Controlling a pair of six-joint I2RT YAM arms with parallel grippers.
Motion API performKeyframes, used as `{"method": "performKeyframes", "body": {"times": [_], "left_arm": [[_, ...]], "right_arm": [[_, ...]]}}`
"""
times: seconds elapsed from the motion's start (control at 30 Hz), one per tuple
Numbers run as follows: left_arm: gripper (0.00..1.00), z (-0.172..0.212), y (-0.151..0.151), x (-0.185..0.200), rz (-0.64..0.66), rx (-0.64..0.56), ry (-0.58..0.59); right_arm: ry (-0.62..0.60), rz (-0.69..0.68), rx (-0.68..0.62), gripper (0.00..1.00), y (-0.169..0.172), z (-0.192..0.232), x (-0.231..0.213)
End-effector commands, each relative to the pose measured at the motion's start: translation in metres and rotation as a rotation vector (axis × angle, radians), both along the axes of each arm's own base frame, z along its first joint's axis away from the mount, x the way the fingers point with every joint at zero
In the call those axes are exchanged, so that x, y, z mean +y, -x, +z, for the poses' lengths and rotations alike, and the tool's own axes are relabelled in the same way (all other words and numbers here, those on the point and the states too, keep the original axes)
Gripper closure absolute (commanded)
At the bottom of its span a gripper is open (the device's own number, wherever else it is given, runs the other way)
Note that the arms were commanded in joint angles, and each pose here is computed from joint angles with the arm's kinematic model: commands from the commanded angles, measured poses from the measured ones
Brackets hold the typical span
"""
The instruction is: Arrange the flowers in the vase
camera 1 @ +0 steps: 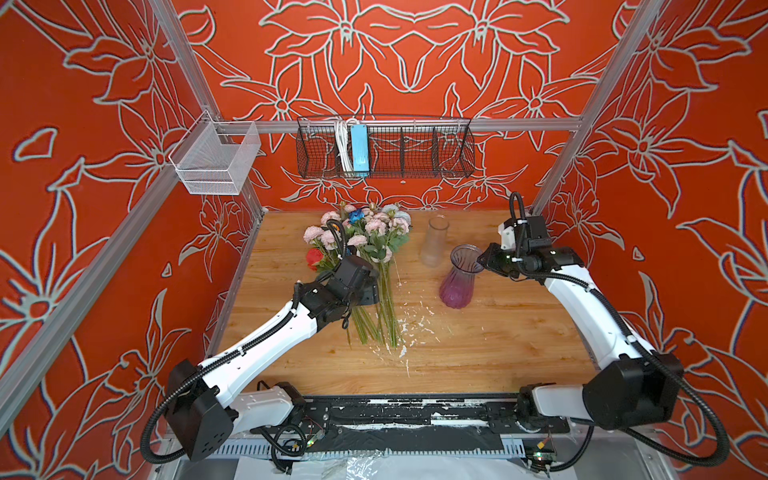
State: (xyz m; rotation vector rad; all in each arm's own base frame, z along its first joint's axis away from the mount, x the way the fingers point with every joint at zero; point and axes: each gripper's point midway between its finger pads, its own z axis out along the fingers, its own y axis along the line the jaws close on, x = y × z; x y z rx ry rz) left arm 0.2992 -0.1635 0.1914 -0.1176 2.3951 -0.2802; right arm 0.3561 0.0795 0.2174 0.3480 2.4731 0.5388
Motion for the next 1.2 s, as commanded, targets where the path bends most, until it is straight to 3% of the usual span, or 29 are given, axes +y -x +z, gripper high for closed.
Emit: {"method": "performKeyframes", "body": {"times": [0.0, 0.1, 0.23, 0.3, 0.37, 0.53, 0.93, 1.17], "left_arm": [[0.25, -0.014, 0.003, 0.011, 0.035, 0.023, -0.038], [0.26, -0.022, -0.005, 0.004, 0.009, 0.027, -0.055], [0.28, -0.035, -0.022, -0.009, -0.007, 0.048, -0.08], [0.3, -0.04, -0.032, -0.018, -0.022, 0.056, -0.083], [0.32, -0.044, -0.042, -0.028, -0.04, 0.064, -0.082], [0.43, -0.058, -0.067, -0.051, -0.057, 0.104, -0.094], [0.46, -0.094, -0.095, -0.057, -0.041, 0.148, -0.168], [0.55, -0.117, -0.106, -0.054, -0.046, 0.167, -0.118]], "right_arm": [[-0.01, 0.016, -0.017, 0.73, 0.004, 0.006, 0.005], [-0.029, 0.05, -0.016, 0.73, 0.007, 0.003, 0.011], [-0.016, 0.055, -0.008, 0.81, 0.009, -0.001, 0.011], [-0.028, 0.056, -0.018, 0.94, 0.011, 0.001, 0.012], [-0.036, 0.058, -0.025, 1.0, 0.014, 0.004, 0.014], [-0.05, 0.074, -0.035, 1.0, 0.019, 0.009, 0.02], [-0.024, 0.129, -0.076, 1.0, 0.032, 0.035, 0.037], [-0.026, 0.129, -0.085, 1.0, 0.04, 0.038, 0.039]]}}
